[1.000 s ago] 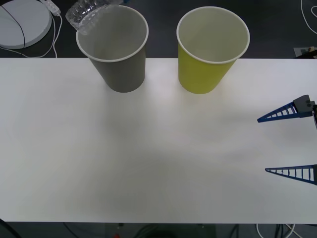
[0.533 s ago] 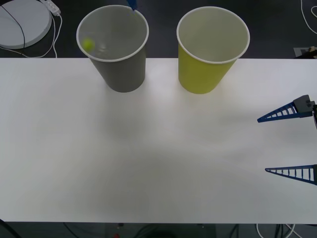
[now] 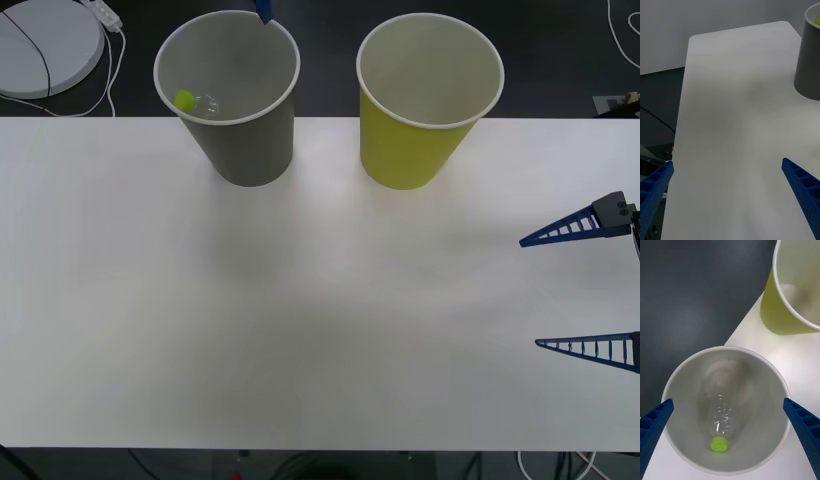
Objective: Put the can into the green bin and the plastic bottle into the gray bin
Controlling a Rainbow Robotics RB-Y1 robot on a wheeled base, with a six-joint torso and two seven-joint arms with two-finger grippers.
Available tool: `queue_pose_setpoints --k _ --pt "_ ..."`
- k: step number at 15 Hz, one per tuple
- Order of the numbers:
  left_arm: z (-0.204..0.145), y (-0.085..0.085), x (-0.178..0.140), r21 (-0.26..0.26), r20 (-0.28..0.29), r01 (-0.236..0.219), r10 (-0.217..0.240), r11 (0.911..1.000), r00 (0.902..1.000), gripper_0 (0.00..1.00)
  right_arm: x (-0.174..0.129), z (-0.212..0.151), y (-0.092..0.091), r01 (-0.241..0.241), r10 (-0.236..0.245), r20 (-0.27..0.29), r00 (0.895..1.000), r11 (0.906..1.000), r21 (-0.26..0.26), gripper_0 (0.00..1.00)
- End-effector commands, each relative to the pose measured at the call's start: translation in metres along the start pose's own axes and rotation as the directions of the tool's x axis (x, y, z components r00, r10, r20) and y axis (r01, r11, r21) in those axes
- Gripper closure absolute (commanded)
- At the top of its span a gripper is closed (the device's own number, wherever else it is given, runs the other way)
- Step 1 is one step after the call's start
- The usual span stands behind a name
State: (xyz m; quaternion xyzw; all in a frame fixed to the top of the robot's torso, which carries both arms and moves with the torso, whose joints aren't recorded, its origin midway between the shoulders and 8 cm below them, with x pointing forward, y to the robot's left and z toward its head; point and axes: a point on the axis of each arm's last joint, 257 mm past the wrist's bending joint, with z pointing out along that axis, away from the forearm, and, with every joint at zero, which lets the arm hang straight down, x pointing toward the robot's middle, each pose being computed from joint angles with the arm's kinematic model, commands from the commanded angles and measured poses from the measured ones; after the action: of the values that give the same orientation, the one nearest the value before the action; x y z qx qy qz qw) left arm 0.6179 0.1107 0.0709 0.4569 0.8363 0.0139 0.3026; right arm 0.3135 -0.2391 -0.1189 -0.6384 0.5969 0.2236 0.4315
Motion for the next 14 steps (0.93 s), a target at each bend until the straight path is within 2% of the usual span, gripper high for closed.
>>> queue_pose_setpoints --k 1,3,6,14 --pt "0.0 0.002 0.008 0.011 0.012 -0.007 0.007 0.9999 0.9999 0.0 0.0 0.0 0.0 0.0 0.0 0.0 1.0 1.0 0.0 0.0" --pt "0.0 0.002 0.015 0.016 0.02 -0.021 0.021 0.9996 0.9996 0.0 0.0 0.0 0.0 0.0 0.0 0.0 1.0 1.0 0.0 0.0" --pt "-0.003 -0.001 0.03 0.058 0.054 -0.022 0.019 0.9981 0.9984 0.0 0.0 0.0 0.0 0.0 0.0 0.0 1.0 1.0 0.0 0.0" --pt "-0.019 -0.012 0.087 0.114 0.095 -0.069 0.058 0.9911 0.9938 0.0 0.0 0.0 0.0 0.0 0.0 0.0 1.0 1.0 0.0 0.0"
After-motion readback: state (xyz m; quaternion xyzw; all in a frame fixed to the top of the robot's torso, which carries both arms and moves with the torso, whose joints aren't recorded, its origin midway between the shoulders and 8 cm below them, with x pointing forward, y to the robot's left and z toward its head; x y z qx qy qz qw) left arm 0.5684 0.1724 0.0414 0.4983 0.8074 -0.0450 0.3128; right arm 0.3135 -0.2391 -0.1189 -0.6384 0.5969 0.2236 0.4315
